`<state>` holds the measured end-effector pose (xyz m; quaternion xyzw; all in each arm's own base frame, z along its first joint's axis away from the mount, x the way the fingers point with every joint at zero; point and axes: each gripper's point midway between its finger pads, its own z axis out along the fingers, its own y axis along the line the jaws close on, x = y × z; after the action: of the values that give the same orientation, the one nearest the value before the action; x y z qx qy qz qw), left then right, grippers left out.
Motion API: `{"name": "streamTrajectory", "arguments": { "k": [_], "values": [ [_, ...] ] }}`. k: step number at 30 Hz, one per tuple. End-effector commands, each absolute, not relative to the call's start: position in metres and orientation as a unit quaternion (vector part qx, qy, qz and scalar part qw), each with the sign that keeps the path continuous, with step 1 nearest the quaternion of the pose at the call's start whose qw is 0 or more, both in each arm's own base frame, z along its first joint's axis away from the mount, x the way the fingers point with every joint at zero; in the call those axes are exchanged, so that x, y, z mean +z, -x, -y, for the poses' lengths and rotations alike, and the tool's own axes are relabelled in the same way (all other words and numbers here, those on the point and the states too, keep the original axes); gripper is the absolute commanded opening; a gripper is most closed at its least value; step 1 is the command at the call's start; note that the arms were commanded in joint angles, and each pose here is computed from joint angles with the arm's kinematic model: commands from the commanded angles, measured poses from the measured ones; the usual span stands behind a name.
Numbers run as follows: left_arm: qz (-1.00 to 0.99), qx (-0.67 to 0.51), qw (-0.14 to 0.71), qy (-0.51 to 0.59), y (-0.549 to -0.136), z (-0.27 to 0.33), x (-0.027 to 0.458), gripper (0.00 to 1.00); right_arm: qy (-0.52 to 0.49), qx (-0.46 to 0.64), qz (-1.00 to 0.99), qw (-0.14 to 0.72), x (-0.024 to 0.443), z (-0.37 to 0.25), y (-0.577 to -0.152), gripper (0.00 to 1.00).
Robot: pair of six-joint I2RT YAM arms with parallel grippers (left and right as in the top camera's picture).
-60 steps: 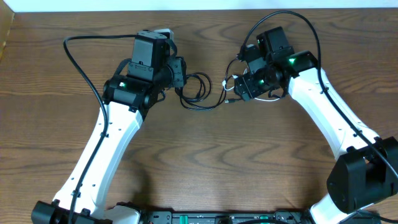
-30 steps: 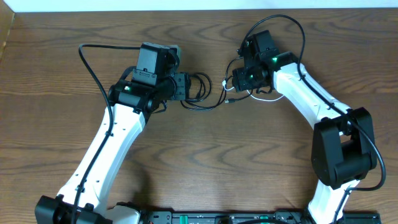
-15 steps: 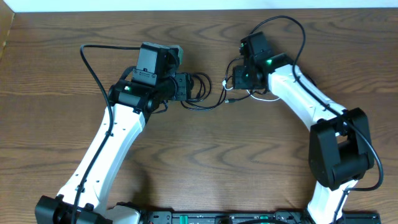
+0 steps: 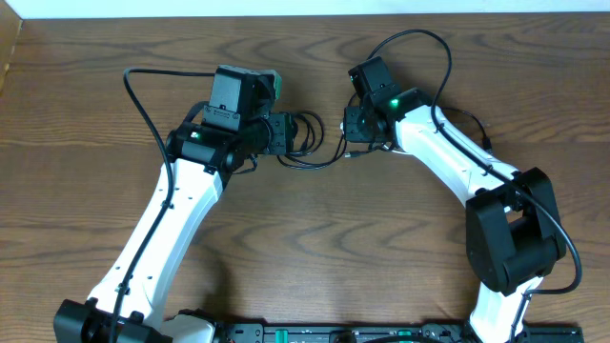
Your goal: Untangle cables
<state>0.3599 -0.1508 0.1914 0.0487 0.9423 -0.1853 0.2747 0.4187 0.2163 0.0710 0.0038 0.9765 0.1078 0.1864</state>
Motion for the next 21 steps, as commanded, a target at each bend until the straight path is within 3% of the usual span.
{"name": "streamTrajectory", "arguments": {
  "k": [1,4,11,21],
  "values": [
    [-0.944,-0.188,0.265,-0.057,-0.357,0.153,0.187,0.52,-0.006,0.097,-0.979,0.180,0.063,-0.214,-0.416,0.15],
    [-0.945,-0.188,0.262,-0.057,-0.356,0.153,0.186,0.52,-0.005,0.098,-0.979,0.181,0.063,-0.214,-0.416,0.01],
    [-0.945,-0.188,0.263,-0.057,-0.356,0.152,0.186,0.52,0.001,0.108,-0.974,0.201,0.079,-0.217,-0.421,0.01],
    [-0.945,-0.188,0.262,-0.057,-0.356,0.152,0.186,0.52,0.018,0.146,-0.940,0.307,0.182,-0.211,-0.429,0.01]
  ]
}}
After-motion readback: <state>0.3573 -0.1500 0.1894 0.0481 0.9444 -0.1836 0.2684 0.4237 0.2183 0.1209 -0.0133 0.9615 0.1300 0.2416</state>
